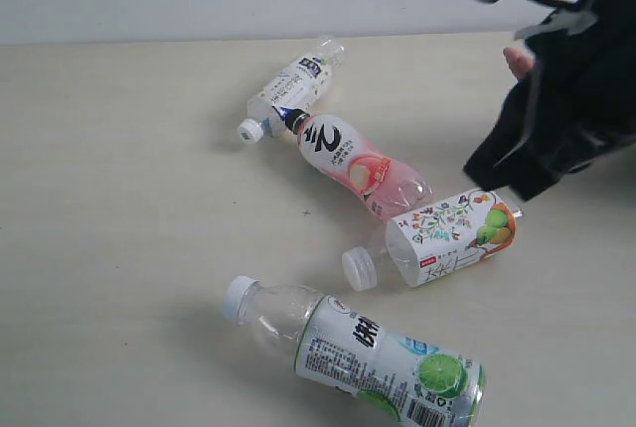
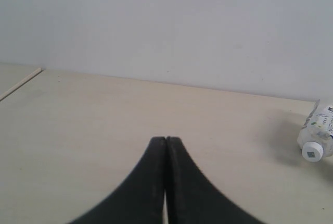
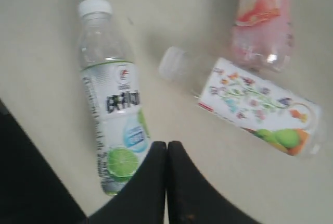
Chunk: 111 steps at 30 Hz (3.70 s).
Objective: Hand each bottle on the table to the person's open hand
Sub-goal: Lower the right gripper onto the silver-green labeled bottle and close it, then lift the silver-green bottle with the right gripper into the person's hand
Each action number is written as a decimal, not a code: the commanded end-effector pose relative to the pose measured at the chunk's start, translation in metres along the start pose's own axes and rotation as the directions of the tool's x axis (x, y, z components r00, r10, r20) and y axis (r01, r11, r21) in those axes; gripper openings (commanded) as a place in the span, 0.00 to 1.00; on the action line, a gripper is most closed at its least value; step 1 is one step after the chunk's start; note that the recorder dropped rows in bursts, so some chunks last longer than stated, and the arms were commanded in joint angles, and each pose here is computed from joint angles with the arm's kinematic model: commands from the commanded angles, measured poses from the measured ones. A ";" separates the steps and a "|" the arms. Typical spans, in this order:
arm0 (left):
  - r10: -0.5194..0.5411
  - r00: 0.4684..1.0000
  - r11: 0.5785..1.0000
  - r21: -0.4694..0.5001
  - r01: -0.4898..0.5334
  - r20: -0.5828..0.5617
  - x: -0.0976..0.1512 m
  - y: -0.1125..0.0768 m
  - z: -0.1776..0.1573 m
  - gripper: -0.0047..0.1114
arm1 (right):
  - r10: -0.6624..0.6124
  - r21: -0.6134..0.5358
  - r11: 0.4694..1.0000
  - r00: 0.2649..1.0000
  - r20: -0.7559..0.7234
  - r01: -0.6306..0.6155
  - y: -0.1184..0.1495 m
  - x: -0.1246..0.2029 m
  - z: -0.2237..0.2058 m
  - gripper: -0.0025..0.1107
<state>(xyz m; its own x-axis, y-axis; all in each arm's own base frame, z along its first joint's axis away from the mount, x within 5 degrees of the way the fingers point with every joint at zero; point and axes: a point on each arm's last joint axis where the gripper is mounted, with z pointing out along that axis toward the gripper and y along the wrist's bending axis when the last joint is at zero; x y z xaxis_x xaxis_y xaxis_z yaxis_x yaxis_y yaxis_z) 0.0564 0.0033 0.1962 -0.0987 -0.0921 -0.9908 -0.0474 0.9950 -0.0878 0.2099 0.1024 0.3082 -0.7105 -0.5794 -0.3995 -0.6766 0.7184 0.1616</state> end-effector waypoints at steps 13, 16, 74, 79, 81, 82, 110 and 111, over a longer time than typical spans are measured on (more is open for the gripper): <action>-0.002 1.000 1.000 0.008 0.002 0.011 -0.001 0.000 0.000 0.04 | -0.150 -0.181 0.978 0.956 -0.253 0.106 0.072 -0.025 0.120 0.44; -0.002 1.000 1.000 0.008 0.002 0.011 -0.001 0.000 0.000 0.04 | -0.138 -0.184 0.979 0.943 -0.302 0.084 0.075 -0.023 0.135 0.54; -0.002 1.000 1.000 0.008 0.002 0.011 -0.001 0.000 0.000 0.04 | -0.129 -0.036 0.991 0.885 -0.446 0.127 0.050 -0.012 0.202 0.83; -0.002 1.000 1.000 0.008 0.002 0.011 -0.001 0.000 0.000 0.04 | -0.125 -0.037 0.992 0.873 -0.471 0.121 0.049 -0.009 0.211 0.76; -0.002 1.000 1.000 0.008 0.002 0.011 -0.001 0.000 0.000 0.04 | -0.123 -0.040 0.992 0.872 -0.475 0.118 0.049 -0.009 0.210 0.66; -0.002 1.000 1.000 0.008 0.002 0.011 -0.001 0.000 0.000 0.04 | -0.123 -0.041 0.992 0.870 -0.478 0.118 0.049 -0.008 0.209 0.62; -0.002 1.000 1.000 0.008 0.002 0.011 -0.001 0.000 0.000 0.04 | -0.076 0.074 0.994 0.989 -0.129 0.086 0.068 -0.057 0.067 0.02; -0.002 1.000 1.000 0.008 0.002 0.011 -0.001 0.000 0.000 0.04 | -0.066 0.138 0.987 0.992 -0.108 0.081 0.063 -0.057 0.058 0.02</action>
<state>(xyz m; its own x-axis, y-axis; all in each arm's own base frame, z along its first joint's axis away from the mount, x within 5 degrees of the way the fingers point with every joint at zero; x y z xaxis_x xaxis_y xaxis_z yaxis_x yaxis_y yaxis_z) 0.0564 0.0033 0.1962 -0.0987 -0.0921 -0.9908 -0.0474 0.9950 -0.0878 0.2182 0.2170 0.2669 -0.6673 -0.6994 -0.2560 -0.7390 0.6646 0.1105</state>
